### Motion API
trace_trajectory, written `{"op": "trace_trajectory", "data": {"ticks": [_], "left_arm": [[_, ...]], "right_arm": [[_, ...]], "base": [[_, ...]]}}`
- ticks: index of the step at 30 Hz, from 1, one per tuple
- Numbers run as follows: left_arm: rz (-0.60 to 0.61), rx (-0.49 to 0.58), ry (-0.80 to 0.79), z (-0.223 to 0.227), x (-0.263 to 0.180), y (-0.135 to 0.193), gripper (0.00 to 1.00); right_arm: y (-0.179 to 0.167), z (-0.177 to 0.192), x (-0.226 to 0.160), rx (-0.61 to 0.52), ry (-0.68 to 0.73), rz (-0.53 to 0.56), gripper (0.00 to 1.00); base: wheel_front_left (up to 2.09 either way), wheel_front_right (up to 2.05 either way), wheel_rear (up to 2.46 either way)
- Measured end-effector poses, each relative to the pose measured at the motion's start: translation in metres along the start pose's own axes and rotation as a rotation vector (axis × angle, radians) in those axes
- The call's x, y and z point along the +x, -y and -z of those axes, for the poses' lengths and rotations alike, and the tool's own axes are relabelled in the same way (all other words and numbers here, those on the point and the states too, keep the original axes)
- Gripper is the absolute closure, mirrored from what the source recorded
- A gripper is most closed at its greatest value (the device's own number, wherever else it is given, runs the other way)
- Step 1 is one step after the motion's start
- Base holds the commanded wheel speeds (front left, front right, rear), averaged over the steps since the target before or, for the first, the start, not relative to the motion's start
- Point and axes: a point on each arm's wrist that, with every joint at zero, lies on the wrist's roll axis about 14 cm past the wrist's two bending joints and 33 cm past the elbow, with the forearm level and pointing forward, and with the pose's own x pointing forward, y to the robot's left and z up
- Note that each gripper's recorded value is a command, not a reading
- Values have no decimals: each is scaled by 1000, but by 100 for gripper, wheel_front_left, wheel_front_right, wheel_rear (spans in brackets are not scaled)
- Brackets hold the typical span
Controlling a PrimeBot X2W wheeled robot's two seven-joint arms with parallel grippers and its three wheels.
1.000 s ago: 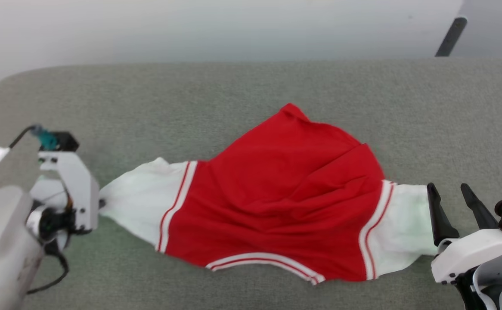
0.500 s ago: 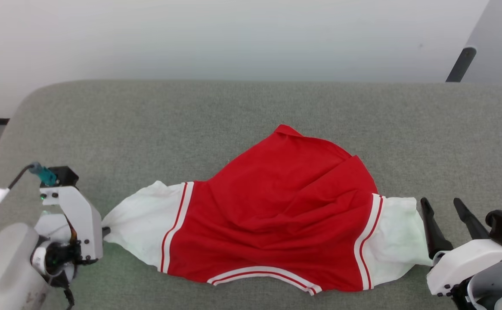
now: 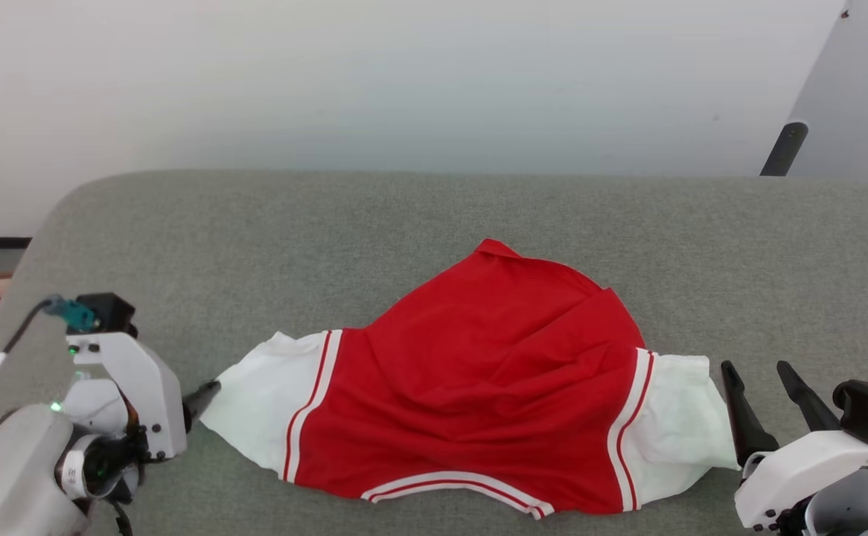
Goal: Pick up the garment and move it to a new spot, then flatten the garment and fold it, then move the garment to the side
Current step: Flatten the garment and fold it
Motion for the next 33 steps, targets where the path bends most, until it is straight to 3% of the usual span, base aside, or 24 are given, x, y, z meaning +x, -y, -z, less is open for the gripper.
{"op": "trace_trajectory", "data": {"ticks": [8, 23, 33], "left_arm": [[51, 5, 218, -28, -13, 17, 0], [90, 37, 509, -46, -42, 28, 0], [66, 8, 413, -24, -33, 15, 0]], "right_arm": [[5, 11, -9, 14, -45, 13, 0], [4, 61, -14, 37, -306, 5, 0], [0, 61, -9, 23, -327, -16, 0]], "base": [[0, 0, 0], [0, 0, 0], [0, 0, 0]]}}
